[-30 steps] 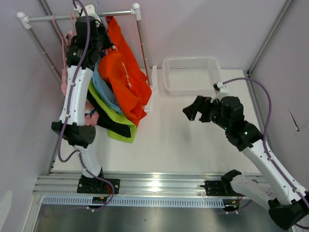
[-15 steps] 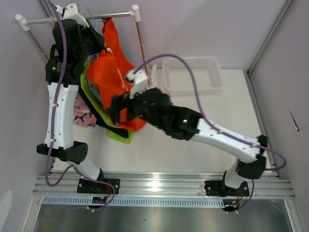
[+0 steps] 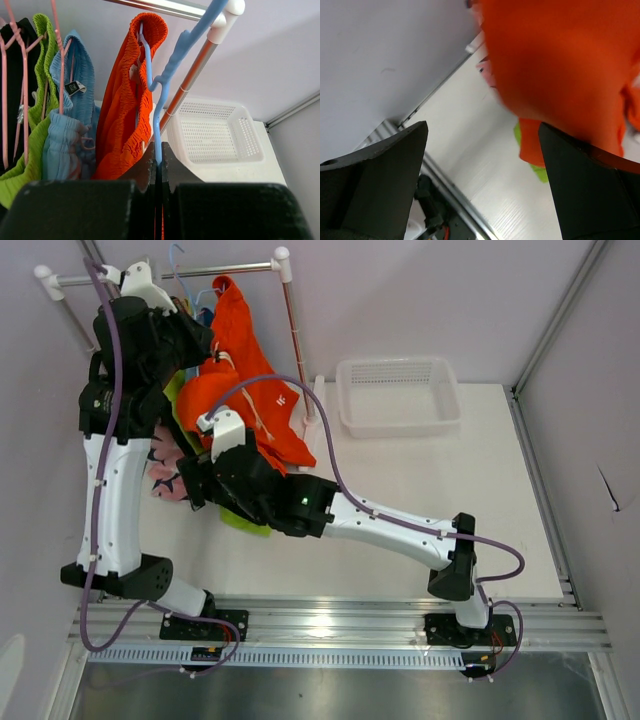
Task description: Remove the shorts from the hanger
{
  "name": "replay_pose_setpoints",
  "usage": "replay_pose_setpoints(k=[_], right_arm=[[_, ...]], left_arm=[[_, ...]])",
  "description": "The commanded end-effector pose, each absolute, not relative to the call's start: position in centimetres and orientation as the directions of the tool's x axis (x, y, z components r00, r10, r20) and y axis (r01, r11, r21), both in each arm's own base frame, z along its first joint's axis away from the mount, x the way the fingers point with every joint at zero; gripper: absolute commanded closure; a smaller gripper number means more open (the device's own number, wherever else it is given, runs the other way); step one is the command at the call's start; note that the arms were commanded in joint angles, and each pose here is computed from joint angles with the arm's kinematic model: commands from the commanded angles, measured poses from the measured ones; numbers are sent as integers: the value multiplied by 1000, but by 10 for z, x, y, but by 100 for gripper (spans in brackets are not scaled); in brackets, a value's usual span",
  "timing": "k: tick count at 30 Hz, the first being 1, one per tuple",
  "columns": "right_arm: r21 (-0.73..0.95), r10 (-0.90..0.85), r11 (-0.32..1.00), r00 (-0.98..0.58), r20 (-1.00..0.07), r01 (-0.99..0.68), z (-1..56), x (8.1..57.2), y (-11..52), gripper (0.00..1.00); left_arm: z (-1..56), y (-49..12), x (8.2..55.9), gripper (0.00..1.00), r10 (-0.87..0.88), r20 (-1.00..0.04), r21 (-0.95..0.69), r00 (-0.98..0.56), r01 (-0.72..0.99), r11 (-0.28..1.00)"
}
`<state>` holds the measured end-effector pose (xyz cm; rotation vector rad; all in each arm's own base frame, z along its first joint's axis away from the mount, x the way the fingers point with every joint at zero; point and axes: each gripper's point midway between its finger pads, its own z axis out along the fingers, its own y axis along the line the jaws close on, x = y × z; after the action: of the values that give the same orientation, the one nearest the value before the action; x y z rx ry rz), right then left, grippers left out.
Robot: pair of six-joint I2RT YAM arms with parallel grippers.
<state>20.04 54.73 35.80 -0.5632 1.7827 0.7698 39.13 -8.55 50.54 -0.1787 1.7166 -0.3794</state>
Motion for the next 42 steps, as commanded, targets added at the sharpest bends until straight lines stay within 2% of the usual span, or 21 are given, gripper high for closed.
replay_pose_setpoints(k=[1,8,14,26,28,29,30,31,37,42], right_arm=[[236,117,773,-233,-965,-589,409,224,521,1],[225,118,801,-222,-968,-555,431,200,491,1],[189,76,806,-219,-973,-561,420,197,503,1],[154,59,821,-187,-981,-549,386,229,539,3],[138,49,833,-177,-983,-536,373,236,546,41],[135,47,835,-176,-983,-533,370,237,547,73],[128,34,838,-184,-982,-530,361,236,549,94],[132,34,843,-194,-980,-522,359,233,547,100],[106,-39,844,-258,-965,-525,316,179,523,100],[114,-69,834,-306,-949,-540,284,110,489,100]], left_arm=[[552,-83,355,100,-347,-937,-350,-47,165,922],[536,-79,363,100,-300,-951,-308,-72,134,942],[530,-82,362,100,-315,-946,-323,-74,151,934],[529,-87,354,100,-334,-938,-345,-93,175,922],[529,-87,354,100,-339,-936,-351,-94,175,920],[528,-88,354,100,-342,-935,-354,-95,174,919],[530,-87,354,100,-341,-936,-352,-90,176,919],[530,-88,354,100,-339,-937,-350,-90,178,920],[548,-72,362,100,-303,-953,-304,-30,122,945],[560,-60,379,100,-300,-954,-299,-1,90,950]])
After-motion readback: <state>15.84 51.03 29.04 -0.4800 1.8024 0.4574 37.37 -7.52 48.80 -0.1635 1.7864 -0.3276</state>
